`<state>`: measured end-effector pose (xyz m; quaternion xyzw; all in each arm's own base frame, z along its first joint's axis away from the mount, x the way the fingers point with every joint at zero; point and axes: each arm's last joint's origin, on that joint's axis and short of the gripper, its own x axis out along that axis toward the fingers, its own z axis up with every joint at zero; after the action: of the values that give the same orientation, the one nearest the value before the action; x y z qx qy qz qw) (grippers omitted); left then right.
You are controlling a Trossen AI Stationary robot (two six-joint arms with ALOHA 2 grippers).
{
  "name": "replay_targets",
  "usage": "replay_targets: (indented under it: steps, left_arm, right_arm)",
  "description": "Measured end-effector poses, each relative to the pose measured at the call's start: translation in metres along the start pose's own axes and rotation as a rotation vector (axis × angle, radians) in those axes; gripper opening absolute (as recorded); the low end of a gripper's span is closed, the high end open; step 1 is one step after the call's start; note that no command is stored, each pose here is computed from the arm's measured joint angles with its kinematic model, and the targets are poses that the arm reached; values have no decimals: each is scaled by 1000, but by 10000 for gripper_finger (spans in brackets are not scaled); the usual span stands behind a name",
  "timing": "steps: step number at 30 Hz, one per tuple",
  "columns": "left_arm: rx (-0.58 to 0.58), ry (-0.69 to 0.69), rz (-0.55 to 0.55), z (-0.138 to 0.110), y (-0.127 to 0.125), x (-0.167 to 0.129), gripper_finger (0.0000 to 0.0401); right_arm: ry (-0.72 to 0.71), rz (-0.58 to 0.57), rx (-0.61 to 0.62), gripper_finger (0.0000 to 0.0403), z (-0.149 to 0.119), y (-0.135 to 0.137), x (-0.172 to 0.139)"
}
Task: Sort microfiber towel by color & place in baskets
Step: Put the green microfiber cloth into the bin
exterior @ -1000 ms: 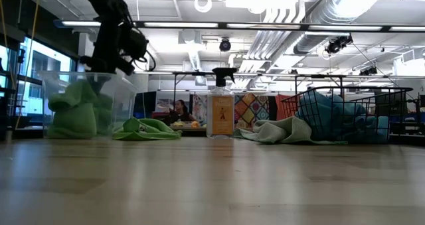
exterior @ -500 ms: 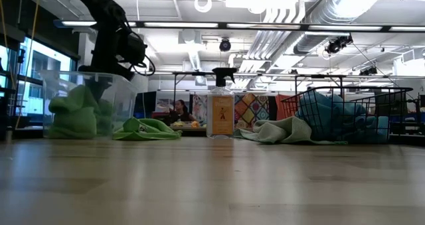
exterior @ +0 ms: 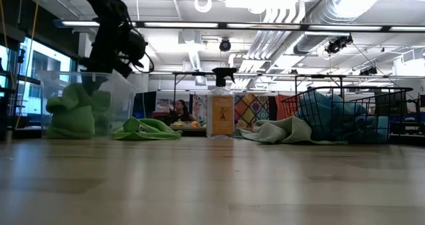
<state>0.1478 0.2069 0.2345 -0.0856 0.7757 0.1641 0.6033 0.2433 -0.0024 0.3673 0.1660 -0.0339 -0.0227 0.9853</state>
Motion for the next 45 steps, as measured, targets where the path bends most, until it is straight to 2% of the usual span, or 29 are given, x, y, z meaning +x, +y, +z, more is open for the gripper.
replay_targets:
  steps: [5,11,17,21,26,31,36,40,45]
  left_arm:
    - [-19,-5,-12,-1,3,-15,243]
    - [-86,-44,23,-2,10,-39,246]
    - [-205,-165,92,-1,21,-75,246]
    - [-312,-341,69,-5,26,-108,246]
    - [-384,-722,-96,-17,13,-150,246]
    - [-298,-1093,-252,-35,-15,-194,246]
    - [-155,-1370,-291,-54,-54,-233,246]
    - [-35,-1534,-327,-62,-85,-256,246]
    - [45,-1638,-334,-58,-121,-265,246]
  right_arm:
    - [0,0,-19,240,0,0,0]
    - [0,0,-26,240,0,0,0]
    - [0,2,-27,240,0,0,0]
    - [1,4,-26,240,0,0,0]
    - [2,6,-27,240,0,0,0]
    - [-5,10,-79,240,1,0,0]
    - [-82,29,-160,240,8,3,0]
    - [-189,52,-191,240,18,6,-2]
    - [-284,75,-186,240,27,9,-4]
